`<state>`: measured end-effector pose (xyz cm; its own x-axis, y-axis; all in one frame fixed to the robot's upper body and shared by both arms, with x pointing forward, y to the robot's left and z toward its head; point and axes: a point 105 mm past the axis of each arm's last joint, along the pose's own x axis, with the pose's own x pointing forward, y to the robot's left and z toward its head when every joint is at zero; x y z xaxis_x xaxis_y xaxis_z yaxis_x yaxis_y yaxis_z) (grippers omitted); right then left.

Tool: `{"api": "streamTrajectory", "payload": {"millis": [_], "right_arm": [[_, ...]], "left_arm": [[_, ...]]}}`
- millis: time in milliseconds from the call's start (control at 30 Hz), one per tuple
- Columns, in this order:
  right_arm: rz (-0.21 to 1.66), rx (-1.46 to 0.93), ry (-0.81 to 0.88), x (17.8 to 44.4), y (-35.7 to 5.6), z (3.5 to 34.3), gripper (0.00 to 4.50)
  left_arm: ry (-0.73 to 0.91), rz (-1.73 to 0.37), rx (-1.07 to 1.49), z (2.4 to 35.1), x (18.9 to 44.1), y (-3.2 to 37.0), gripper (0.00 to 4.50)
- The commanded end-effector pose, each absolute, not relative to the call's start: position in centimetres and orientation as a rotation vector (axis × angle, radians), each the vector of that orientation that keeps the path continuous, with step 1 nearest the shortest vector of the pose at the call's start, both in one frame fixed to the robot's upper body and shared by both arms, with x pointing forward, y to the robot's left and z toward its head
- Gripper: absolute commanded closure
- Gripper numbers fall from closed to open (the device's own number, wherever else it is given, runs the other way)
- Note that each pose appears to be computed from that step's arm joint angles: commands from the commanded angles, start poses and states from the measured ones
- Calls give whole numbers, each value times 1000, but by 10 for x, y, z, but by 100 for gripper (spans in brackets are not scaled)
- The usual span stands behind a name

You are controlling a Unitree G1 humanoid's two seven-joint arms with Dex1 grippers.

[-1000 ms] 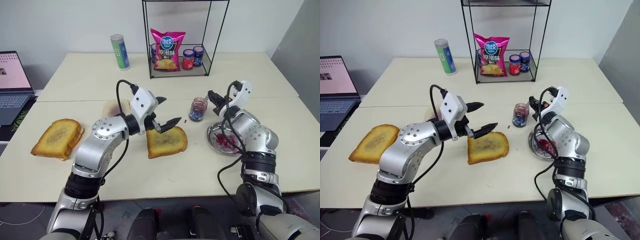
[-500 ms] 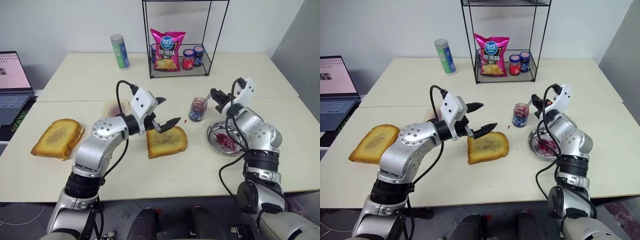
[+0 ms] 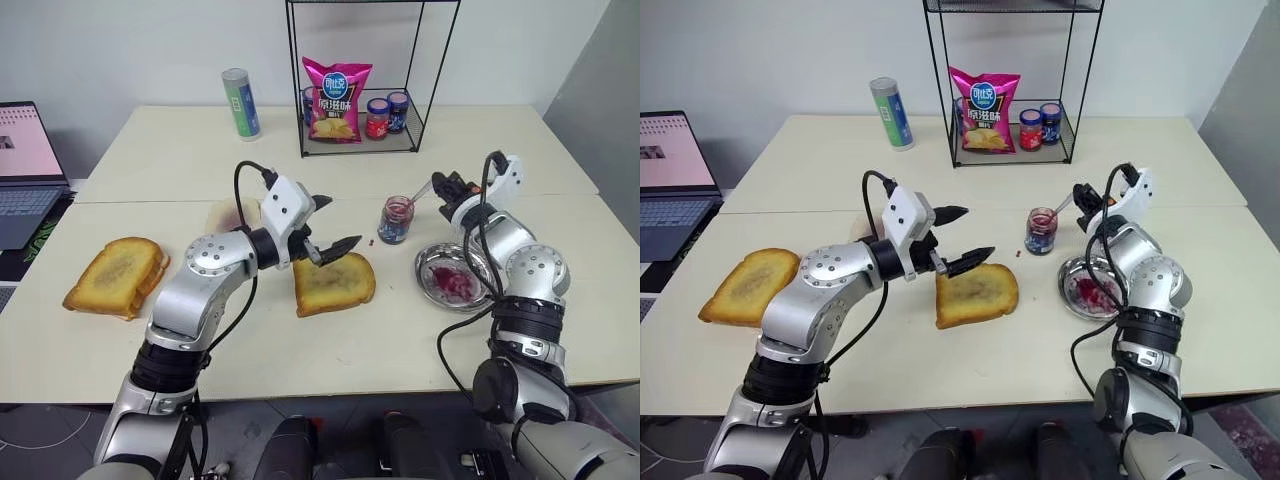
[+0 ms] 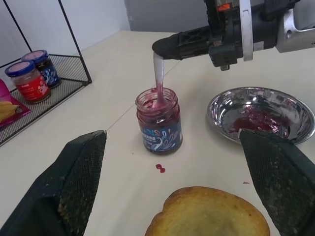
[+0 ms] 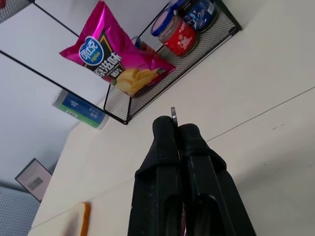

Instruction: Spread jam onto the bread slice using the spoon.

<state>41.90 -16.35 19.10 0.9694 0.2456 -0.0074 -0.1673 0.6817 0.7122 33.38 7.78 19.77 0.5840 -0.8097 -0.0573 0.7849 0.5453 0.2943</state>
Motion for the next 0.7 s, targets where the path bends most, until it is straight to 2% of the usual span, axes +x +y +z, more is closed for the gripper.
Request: {"api": "streamTrajectory", "payload": {"millis": [33, 400, 700], "right_arm": [[249, 801, 14, 418, -169, 221, 448], [237, 874, -5, 420, -172, 229, 448], [209, 1076, -15, 417, -183, 230, 448]], "left_arm": [[-154, -959, 321, 212, 333, 74, 0], [-157, -967, 320, 212, 332, 75, 0], [-158, -970, 324, 213, 331, 78, 0]]}}
